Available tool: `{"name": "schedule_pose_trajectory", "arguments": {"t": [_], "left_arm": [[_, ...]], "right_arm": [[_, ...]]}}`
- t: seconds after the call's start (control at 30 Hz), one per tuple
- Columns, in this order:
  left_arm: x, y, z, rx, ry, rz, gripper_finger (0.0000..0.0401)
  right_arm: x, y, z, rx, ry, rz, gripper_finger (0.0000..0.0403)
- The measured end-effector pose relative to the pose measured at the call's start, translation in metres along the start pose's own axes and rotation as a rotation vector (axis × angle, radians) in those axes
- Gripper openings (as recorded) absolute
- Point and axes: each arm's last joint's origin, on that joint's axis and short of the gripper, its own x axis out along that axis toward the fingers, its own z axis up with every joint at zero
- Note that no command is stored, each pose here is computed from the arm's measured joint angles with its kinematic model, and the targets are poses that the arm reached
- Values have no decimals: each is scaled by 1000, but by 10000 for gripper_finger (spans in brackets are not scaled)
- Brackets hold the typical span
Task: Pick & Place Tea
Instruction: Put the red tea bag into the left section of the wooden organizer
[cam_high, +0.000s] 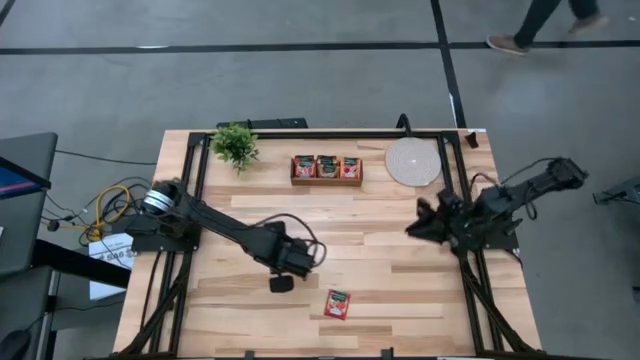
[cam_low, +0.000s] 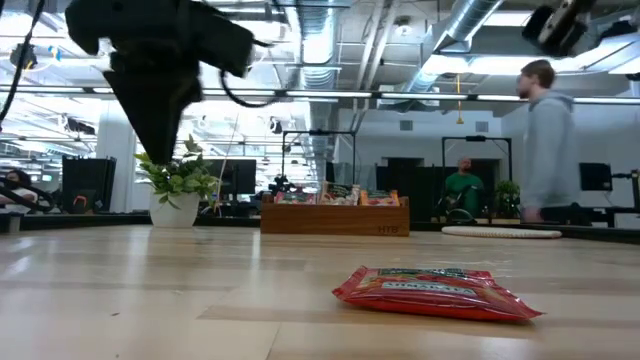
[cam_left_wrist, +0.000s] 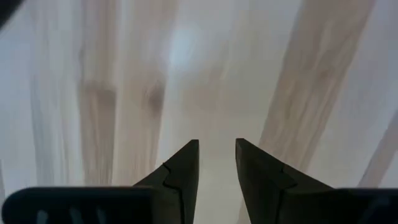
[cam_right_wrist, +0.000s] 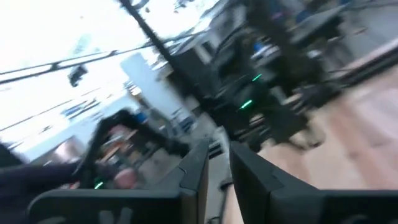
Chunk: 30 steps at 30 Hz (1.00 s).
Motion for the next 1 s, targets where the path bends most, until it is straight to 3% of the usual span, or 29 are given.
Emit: {"name": "schedule_pose_trajectory", "arguments": {"t": [0.33, 0.5, 0.7, 0.83, 1.0], "left_arm": [[-34, 51, -74, -293, -163, -118, 99], [-47, 75, -110, -339, -260, -162, 99], [-55, 96, -144, -367, -362, -206, 99], [-58, 107, -162, -374, -393, -229, 99], [-61, 116, -176, -377, -436, -262, 99]], "right_arm": [[102, 13, -52, 37, 374, -108, 16], [160, 13, -66, -26, 473, -93, 2], [220, -9, -85, -53, 522, -144, 3], [248, -33, -94, 95, 548, -221, 3], [263, -64, -105, 335, 770, -273, 1]]}}
